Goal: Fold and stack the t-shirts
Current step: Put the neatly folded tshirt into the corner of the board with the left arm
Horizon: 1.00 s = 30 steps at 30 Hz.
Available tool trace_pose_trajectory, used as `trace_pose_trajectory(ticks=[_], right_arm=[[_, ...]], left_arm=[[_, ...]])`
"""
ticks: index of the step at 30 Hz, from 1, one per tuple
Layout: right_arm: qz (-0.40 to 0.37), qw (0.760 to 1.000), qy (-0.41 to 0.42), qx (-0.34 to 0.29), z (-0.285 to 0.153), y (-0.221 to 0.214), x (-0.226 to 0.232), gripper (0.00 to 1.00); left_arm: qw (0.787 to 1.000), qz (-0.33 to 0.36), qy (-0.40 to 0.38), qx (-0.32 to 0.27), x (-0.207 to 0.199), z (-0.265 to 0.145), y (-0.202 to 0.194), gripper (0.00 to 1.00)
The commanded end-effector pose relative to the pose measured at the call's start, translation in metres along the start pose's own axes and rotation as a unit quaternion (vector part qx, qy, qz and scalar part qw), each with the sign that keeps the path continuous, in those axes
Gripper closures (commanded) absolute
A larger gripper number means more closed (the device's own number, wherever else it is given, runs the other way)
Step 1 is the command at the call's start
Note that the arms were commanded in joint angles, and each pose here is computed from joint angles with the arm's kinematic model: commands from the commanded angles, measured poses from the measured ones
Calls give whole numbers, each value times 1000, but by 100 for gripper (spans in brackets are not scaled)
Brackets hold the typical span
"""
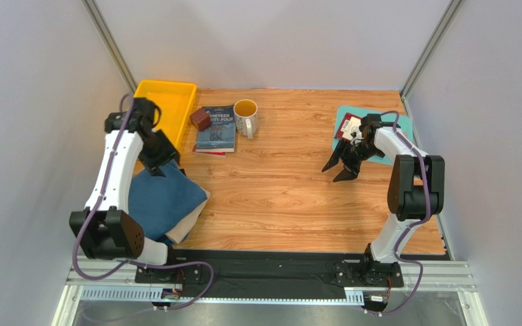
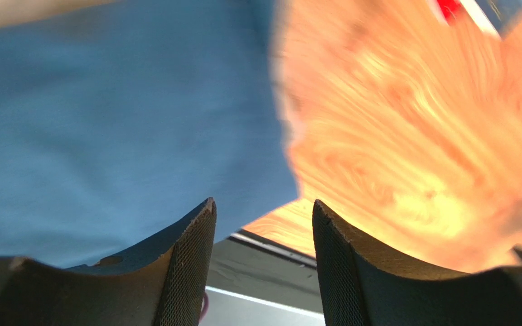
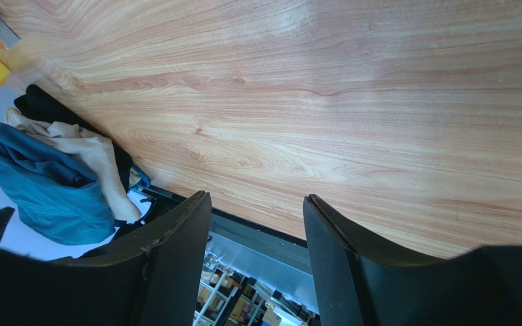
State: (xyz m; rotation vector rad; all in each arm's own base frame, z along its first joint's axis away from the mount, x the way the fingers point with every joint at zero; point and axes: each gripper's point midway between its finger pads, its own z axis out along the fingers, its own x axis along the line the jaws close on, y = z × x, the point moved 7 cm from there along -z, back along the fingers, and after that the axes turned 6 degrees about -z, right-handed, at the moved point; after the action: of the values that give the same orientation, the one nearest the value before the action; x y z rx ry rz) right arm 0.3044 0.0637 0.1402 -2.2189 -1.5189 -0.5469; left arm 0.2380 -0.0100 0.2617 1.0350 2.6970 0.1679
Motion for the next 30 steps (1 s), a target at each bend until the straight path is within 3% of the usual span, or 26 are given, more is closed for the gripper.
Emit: trace_pose_trajectory(ticks=[1,6,7,15,30], right_arm=[[-11,999,33,-19,-7,10,15,41],[-39,998,48,-31,-12,18,31,41],[-55,997,48,-27,-9,14,40,41],[-88,994,50,-31,-9,21,74,41],[-105,994,27,-24,-17,31,91,41]], left_arm=[[985,145,-98,2,-73,-6,-20,40],[954,248,-161,55,-145,14,-42,41],[938,280,-195,65,-162,9,-55,41],[869,384,-277,145,-226,31,-119,39],[887,352,-263,147,-222,37,-105,35]])
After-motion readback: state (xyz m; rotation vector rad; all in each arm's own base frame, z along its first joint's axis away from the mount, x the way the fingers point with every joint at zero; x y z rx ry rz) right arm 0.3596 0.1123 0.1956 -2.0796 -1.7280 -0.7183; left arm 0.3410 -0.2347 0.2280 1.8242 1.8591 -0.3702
